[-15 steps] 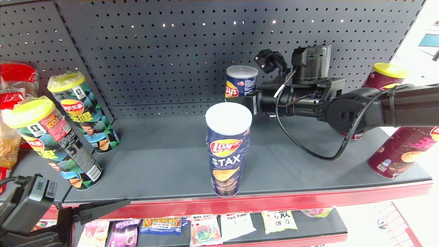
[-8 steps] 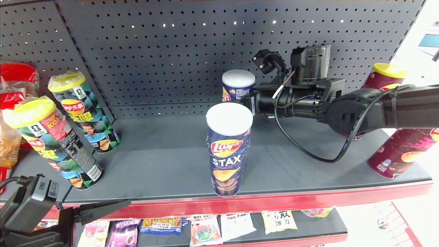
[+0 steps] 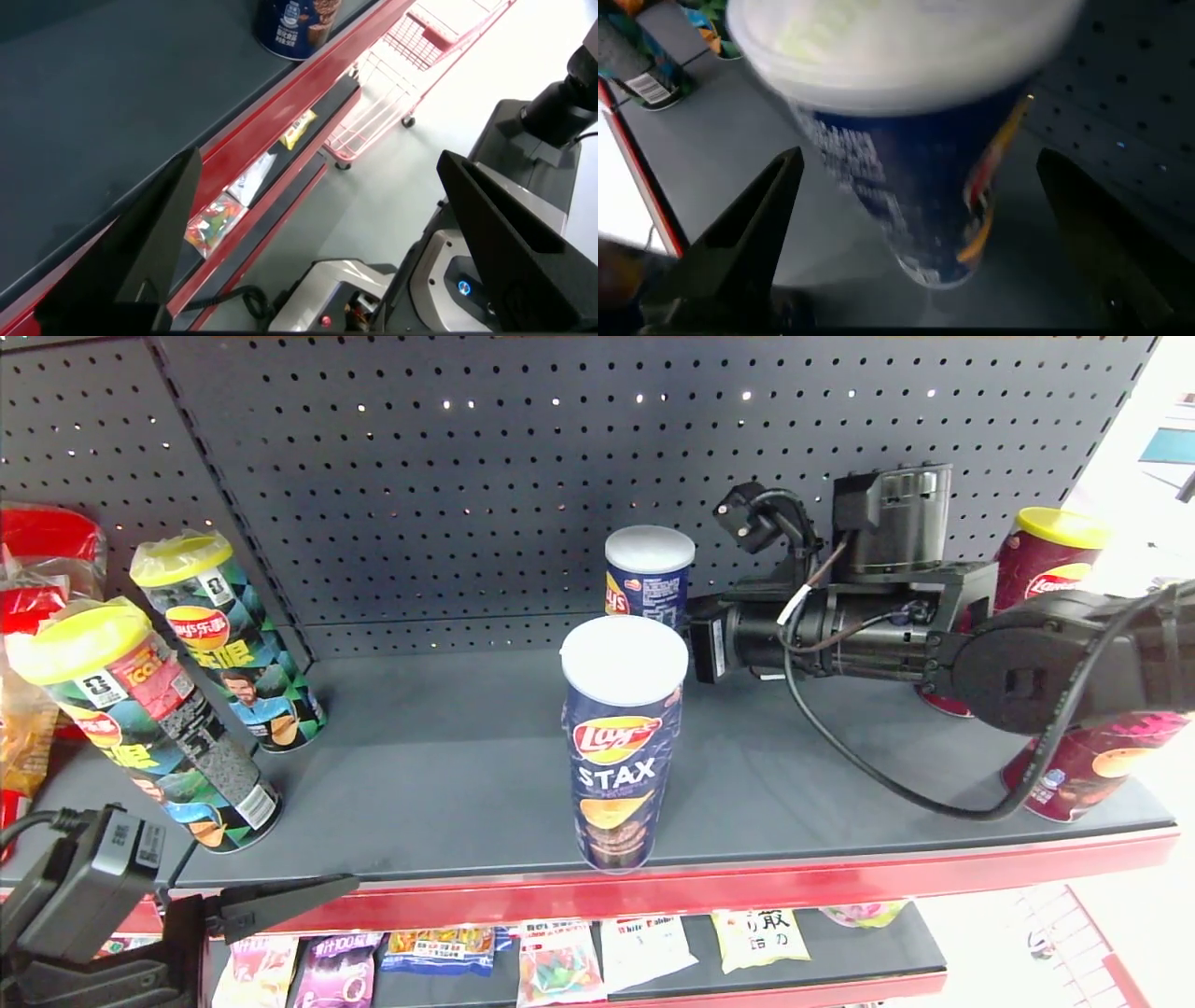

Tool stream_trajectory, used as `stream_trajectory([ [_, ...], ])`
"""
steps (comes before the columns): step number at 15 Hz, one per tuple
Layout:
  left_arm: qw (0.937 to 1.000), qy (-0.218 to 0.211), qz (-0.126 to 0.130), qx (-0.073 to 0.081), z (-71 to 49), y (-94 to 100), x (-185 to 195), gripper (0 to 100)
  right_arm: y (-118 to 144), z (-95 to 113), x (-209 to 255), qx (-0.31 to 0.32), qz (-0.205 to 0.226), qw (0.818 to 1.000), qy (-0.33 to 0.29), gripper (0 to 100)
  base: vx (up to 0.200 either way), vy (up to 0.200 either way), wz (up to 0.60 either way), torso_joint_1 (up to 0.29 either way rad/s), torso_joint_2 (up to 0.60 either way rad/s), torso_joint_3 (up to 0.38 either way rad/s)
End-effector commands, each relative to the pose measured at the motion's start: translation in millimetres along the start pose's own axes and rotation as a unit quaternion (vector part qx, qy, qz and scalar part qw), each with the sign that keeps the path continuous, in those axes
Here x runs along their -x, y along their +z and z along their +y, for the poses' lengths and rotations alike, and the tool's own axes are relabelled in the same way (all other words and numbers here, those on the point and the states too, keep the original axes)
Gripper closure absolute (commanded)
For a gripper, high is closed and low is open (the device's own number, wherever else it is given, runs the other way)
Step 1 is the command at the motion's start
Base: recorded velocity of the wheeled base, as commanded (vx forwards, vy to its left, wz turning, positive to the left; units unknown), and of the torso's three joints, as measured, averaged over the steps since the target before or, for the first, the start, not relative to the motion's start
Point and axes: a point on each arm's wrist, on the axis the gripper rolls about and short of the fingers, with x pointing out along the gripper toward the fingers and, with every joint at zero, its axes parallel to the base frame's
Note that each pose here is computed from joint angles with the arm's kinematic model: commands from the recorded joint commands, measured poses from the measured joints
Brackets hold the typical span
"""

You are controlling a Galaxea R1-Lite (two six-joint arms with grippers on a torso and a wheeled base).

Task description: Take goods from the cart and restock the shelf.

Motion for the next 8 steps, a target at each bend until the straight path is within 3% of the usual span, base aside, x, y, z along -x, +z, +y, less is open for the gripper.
stream_trajectory([
  [1,1.0,0.0,0.002,0.001,0.7,0.0,-1.2,0,9.7,3.7,18.8,0.004,-0.014,1.0,-0.015,0,0.0,0.0,0.0,0.0,0.0,0.0],
  [8,0.9999,0.0,0.009,0.006,3.9,2.2,-6.2,0,-2.0,14.5,57.1,-0.002,0.001,1.0,-0.02,0,0.0,0.0,0.0,0.0,0.0,0.0],
])
